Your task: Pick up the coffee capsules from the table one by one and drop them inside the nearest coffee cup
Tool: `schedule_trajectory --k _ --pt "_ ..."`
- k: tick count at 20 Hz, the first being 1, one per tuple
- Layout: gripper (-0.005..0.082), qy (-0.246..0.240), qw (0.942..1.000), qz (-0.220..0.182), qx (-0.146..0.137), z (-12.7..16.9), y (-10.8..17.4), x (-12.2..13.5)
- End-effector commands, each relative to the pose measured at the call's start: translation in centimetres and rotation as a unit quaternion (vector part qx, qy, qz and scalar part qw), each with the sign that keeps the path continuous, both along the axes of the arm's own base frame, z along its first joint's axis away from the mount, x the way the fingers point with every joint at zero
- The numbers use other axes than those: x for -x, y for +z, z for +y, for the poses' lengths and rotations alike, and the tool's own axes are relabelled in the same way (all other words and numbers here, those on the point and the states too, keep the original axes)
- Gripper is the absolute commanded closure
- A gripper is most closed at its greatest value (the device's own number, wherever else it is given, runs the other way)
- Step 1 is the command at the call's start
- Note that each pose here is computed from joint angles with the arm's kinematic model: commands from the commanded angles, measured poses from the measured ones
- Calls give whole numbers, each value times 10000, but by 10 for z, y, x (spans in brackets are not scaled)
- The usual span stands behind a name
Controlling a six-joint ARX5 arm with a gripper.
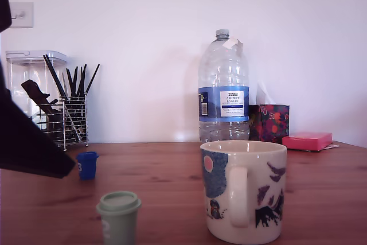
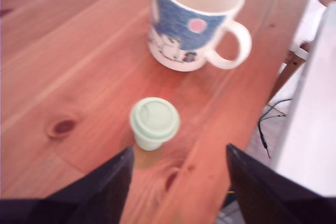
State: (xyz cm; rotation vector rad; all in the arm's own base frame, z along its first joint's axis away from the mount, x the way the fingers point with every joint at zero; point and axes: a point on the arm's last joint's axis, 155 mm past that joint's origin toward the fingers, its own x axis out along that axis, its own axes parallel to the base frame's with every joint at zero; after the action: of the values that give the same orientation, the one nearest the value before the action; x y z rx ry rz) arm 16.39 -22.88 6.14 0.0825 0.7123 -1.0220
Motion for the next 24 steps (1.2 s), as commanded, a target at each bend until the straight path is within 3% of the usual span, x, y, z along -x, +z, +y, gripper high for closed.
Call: schedule_trajectory --k 1,4,8,13,19,24 --pt "147 40 9999 -152 -25 -1 -2 -5" --pt "147 -96 9980 -626 -1 -9 4 -15" --pt "147 -144 9967 -800 -68 -14 -1 -23" --pt "147 -179 9969 -758 -132 -21 -17 -30" --pt "147 -540 9942 -836 -401 -29 -35 -24" --pt "148 -444 9938 -858 -547 -26 -40 -29"
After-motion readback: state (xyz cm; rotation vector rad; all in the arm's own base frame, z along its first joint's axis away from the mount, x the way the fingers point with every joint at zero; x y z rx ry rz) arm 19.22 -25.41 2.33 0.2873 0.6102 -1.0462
